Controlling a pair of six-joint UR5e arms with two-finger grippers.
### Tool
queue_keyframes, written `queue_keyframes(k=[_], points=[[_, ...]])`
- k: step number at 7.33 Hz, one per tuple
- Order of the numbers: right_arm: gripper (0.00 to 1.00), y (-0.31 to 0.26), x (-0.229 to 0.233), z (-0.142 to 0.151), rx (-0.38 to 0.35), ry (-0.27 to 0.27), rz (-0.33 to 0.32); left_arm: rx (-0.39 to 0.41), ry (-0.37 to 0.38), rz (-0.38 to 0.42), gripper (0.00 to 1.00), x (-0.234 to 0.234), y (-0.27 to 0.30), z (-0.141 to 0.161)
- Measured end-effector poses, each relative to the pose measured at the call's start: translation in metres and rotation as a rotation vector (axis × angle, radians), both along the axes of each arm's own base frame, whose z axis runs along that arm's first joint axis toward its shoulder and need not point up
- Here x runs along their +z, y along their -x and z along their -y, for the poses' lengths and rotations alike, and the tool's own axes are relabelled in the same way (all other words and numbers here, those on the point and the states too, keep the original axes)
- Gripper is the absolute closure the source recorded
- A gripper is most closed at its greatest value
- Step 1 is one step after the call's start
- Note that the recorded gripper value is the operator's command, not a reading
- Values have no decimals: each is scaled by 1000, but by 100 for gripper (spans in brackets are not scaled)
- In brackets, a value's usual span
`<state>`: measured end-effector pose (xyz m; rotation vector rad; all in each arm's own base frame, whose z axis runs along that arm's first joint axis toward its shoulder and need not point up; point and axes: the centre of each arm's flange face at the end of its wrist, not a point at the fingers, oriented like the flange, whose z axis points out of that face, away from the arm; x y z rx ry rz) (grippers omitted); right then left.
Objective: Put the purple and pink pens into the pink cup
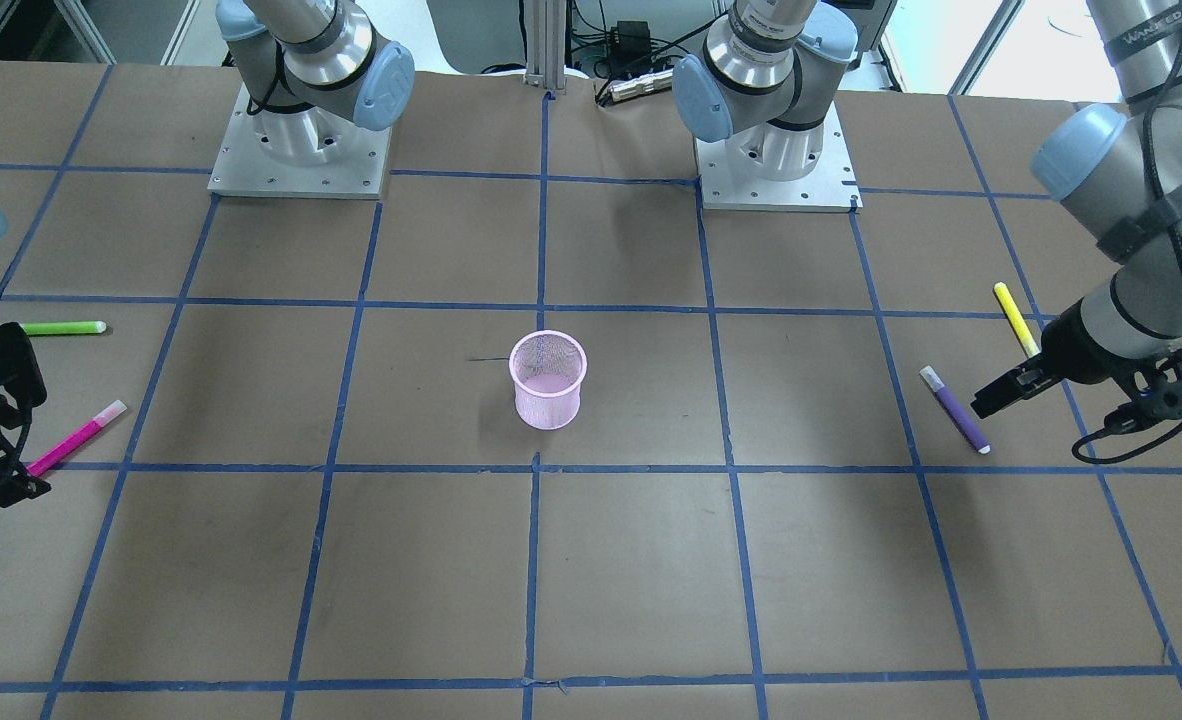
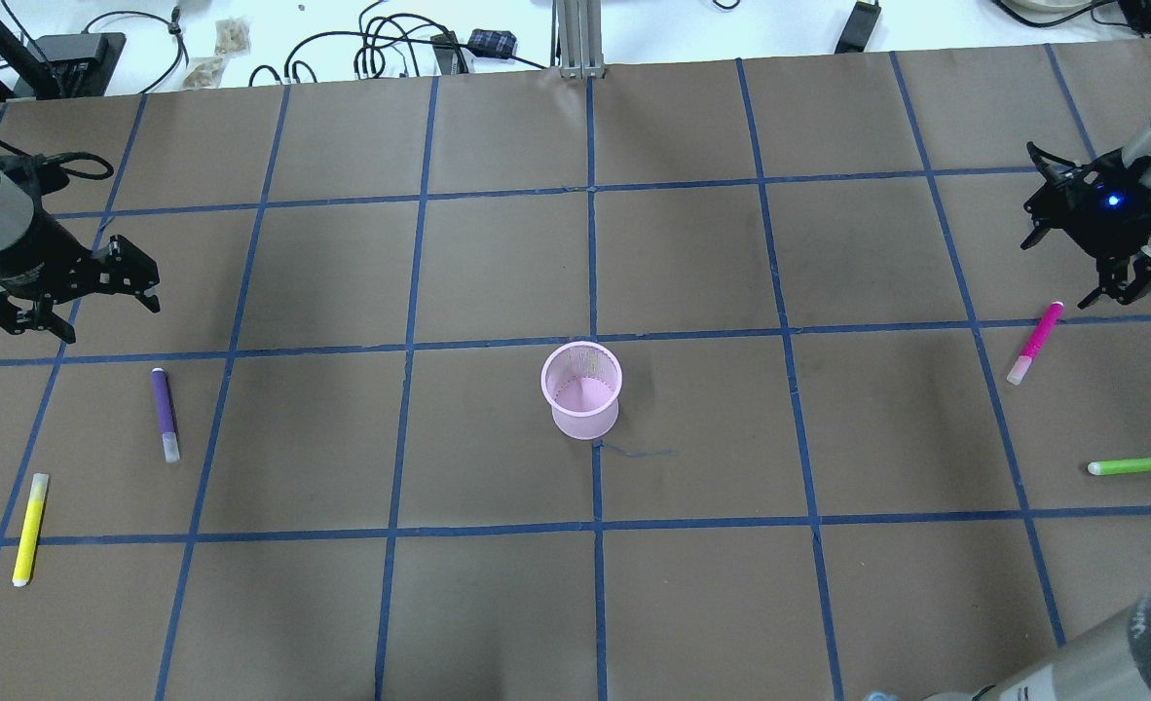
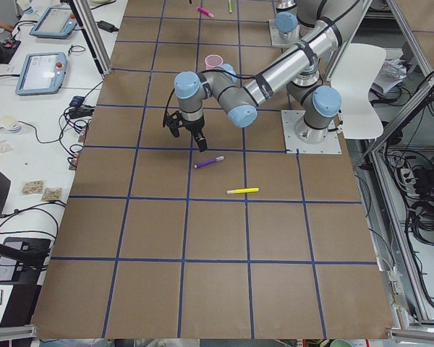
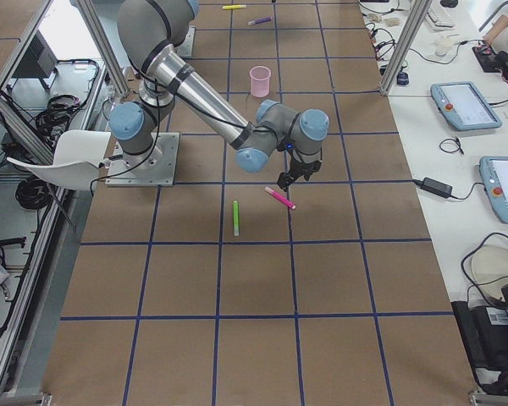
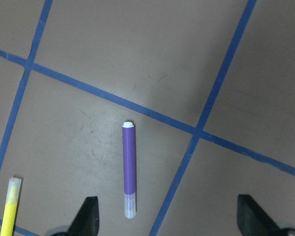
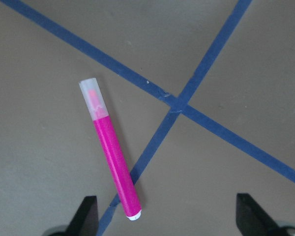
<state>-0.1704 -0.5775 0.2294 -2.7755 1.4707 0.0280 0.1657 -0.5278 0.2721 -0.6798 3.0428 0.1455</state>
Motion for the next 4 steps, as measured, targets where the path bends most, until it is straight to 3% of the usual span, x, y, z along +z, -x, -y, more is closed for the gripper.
queue_keyframes(k=[2, 4], points=[[16, 8, -20, -14, 53, 48, -29, 26, -15, -8, 0, -40, -17, 9], [17, 23, -33, -22, 57, 47, -28, 30, -9, -4, 0, -66, -24, 18]])
